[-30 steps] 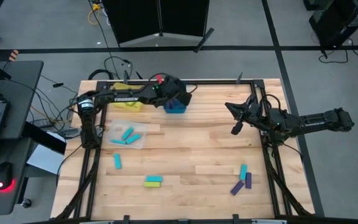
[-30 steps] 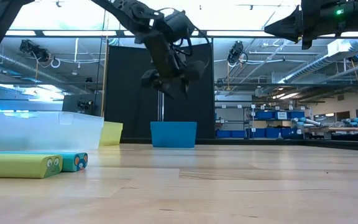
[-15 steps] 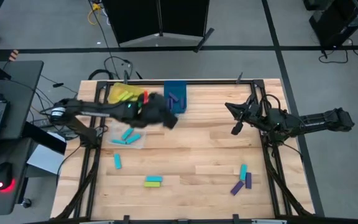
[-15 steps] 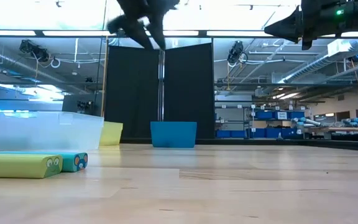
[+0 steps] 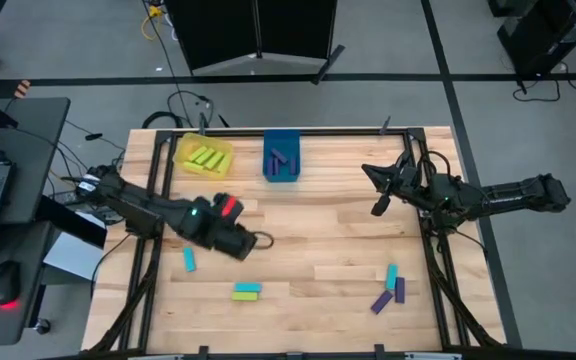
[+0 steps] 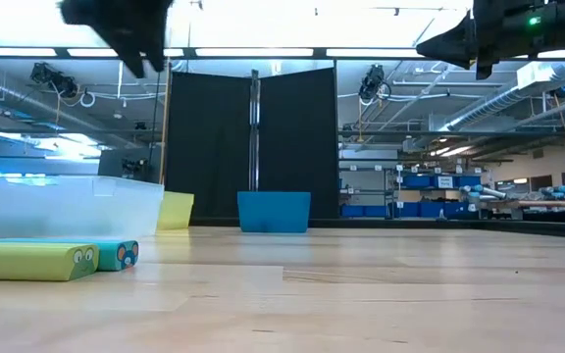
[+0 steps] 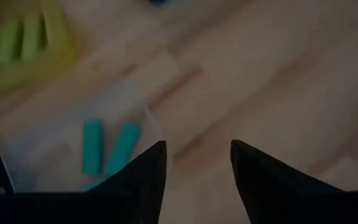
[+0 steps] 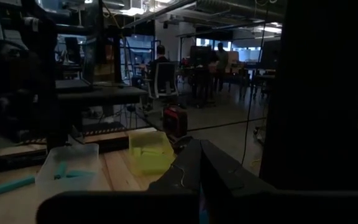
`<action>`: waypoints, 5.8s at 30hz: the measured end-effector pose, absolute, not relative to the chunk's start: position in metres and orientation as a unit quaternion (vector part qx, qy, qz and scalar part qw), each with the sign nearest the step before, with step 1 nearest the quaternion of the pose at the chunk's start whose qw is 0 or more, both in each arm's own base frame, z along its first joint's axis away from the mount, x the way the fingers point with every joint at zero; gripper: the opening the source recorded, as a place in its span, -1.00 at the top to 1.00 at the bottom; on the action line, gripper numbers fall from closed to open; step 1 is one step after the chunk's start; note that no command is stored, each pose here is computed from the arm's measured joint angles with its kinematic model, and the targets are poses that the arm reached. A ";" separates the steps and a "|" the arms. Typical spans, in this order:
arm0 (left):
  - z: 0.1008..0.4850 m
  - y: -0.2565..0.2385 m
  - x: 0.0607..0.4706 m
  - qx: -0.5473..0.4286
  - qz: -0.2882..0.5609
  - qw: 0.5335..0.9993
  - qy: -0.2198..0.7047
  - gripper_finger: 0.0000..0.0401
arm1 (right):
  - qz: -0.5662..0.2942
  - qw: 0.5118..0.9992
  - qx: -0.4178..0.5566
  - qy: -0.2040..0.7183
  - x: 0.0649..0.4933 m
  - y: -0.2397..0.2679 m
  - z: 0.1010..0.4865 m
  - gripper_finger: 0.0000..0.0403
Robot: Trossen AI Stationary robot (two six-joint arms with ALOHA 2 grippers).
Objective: Sort blocks
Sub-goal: Put the blue block into the white bin
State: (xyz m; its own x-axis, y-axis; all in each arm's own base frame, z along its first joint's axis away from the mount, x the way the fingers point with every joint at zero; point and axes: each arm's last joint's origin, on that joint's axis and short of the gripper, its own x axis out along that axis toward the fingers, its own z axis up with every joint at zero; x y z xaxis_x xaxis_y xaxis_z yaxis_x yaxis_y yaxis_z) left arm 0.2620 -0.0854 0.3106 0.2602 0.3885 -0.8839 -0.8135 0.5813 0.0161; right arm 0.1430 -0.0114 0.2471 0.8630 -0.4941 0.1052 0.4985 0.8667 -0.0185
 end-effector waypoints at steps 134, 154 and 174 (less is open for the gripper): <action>0.270 -0.112 0.266 0.099 0.355 0.864 0.342 0.07 | -0.518 0.591 0.357 0.505 0.166 0.182 0.129 0.40; 0.271 -0.112 0.267 0.094 0.355 0.867 0.338 0.07 | -0.527 0.652 0.295 0.458 0.171 0.185 0.153 0.40; 0.324 -0.119 0.280 0.152 0.338 0.884 0.286 0.07 | -0.393 0.868 0.213 0.217 0.259 0.172 0.189 0.40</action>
